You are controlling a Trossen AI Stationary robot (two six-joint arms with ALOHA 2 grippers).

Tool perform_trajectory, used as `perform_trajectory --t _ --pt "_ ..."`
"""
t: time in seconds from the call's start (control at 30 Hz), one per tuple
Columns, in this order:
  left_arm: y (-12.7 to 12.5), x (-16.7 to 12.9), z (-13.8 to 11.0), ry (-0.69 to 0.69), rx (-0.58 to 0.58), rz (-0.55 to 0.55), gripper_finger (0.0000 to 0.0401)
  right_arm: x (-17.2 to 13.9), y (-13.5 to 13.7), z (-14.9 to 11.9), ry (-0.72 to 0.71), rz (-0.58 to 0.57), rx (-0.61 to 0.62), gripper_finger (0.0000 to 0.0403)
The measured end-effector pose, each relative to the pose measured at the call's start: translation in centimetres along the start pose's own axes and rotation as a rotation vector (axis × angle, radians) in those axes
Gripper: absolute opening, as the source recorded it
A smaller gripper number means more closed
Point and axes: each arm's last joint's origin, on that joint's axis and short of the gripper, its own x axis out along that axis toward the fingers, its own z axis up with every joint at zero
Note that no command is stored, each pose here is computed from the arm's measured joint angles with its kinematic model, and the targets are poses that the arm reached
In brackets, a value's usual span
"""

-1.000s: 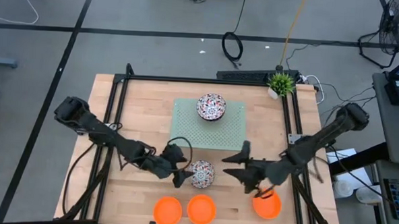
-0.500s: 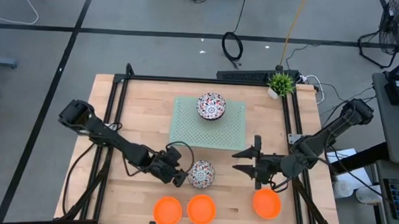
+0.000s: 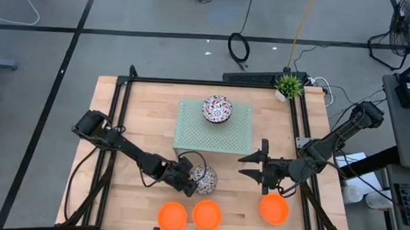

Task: Pick & Place Mini bowls
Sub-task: Stack the white patterned bowl on top of the white patterned bowls on the shelf

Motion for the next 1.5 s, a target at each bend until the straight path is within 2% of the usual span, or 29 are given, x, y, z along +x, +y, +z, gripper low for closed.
perform_trajectory --t 0.33,0.47,0.73,0.83,1.0,1.03,1.17,1.37,1.5 --pt "0.0 0.1 0.4 0.0 0.022 -0.013 0.0302 0.0 0.0 0.0 0.002 0.002 0.002 0.018" --pt "0.1 0.2 0.7 0.029 0.014 -0.023 0.0275 0.0 0.0 0.0 0.002 0.002 0.002 0.018" --pt "0.2 0.2 0.4 0.139 0.006 -0.053 0.0161 0.0 0.0 0.0 0.002 0.002 0.005 0.018" --pt "0.3 0.2 0.4 0.141 0.043 -0.048 0.0114 0.0 0.0 0.0 0.002 0.002 0.005 0.018" --pt "-0.2 0.1 0.7 0.11 0.102 -0.098 0.0022 0.0 0.0 0.0 0.002 0.001 0.005 0.018" --pt "-0.3 0.1 0.7 0.101 0.098 -0.095 0.0015 0.0 0.0 0.0 0.002 0.001 0.005 0.018" --pt "-0.5 -0.8 1.1 0.062 0.134 -0.094 0.0018 0.0 0.0 0.0 0.002 0.001 0.005 0.018" --pt "-1.1 -3.9 2.5 -0.086 0.178 -0.065 0.0012 0.0 0.0 0.0 0.002 0.001 0.005 0.018" --pt "-1.9 -6.4 3.7 -0.21 0.3 -0.1 0.0012 0.0 0.0 0.0 0.002 0.001 0.005 0.018"
